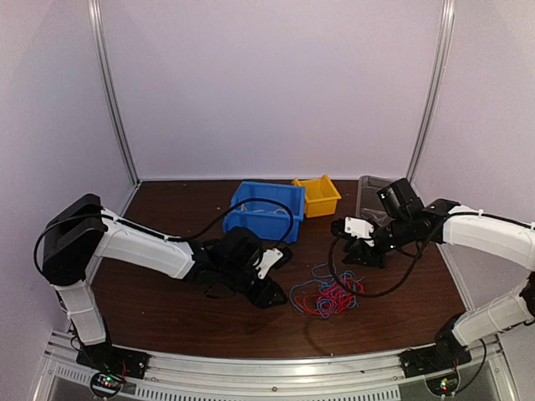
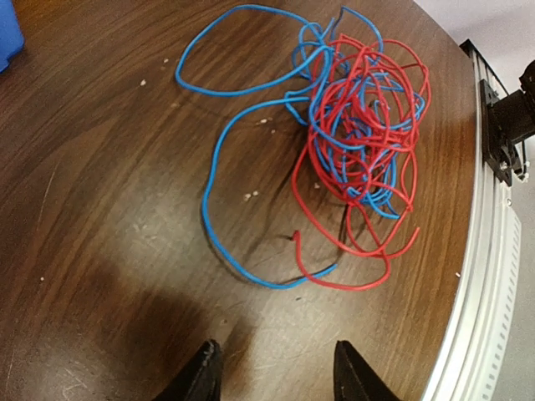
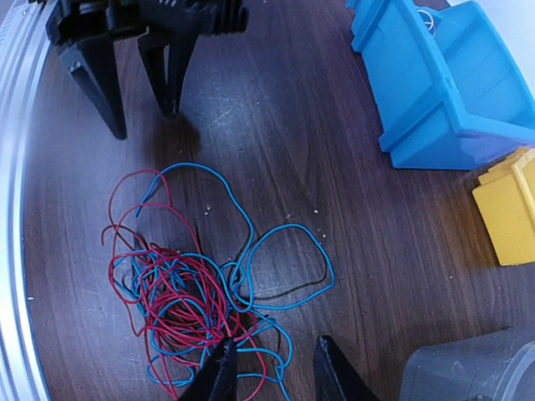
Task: Untangle the cables
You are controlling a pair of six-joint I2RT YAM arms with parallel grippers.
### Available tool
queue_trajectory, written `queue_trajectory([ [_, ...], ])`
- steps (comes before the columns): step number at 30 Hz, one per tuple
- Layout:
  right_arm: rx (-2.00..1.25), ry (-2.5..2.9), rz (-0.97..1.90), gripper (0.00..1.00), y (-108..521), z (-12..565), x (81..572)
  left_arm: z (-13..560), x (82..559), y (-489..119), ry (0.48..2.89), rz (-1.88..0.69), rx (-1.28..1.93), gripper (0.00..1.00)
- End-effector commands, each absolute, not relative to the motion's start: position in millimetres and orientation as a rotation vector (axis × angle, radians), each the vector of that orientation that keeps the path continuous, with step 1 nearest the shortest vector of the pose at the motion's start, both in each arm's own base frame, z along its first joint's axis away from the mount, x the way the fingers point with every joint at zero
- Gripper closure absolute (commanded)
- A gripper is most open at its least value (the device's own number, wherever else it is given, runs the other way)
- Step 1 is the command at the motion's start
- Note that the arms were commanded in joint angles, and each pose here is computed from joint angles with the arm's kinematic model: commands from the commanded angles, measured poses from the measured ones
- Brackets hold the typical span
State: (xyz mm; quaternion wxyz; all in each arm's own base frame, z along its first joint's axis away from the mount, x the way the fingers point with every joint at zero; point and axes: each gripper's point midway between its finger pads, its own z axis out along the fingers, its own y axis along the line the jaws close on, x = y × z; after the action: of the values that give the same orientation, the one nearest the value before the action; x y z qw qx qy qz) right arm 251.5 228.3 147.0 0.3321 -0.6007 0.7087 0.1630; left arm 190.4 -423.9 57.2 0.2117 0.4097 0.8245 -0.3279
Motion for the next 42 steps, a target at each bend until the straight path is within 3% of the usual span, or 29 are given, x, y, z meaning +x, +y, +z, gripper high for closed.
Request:
queue_trajectory([
  [1, -1.645, 1.886, 0.391, 0.65, 233, 126, 245, 62, 202, -420, 2.275, -1.143, 1.003, 0.53],
  [7, -1.848, 1.818, 0.412, 0.43, 248, 104, 211, 65, 199, -419, 2.263, -1.225, 1.018, 0.57],
  [10, -1.901, 1.784, 0.415, 0.39, 253, 99, 199, 73, 189, -424, 2.223, -1.321, 1.051, 0.6],
  [12, -1.925, 1.761, 0.344, 0.39, 253, 92, 199, 78, 186, -426, 2.212, -1.369, 1.047, 0.6],
  [16, -1.999, 1.719, 0.233, 0.38, 251, 75, 191, 82, 182, -430, 2.218, -1.431, 1.033, 0.49],
  [19, -2.014, 1.701, 0.196, 0.37, 254, 70, 189, 83, 182, -435, 2.235, -1.466, 1.017, 0.47],
  [23, -1.926, 1.672, 0.162, 0.37, 265, 83, 199, 71, 185, -441, 2.31, -1.452, 0.994, 0.56],
  [27, -1.912, 1.598, 0.185, 0.37, 273, 95, 197, 70, 177, -450, 2.308, -1.487, 1.031, 0.57],
  [42, -1.928, 1.615, 0.152, 0.41, 281, 63, 196, 49, 180, -466, 2.392, -1.483, 1.043, 0.7],
])
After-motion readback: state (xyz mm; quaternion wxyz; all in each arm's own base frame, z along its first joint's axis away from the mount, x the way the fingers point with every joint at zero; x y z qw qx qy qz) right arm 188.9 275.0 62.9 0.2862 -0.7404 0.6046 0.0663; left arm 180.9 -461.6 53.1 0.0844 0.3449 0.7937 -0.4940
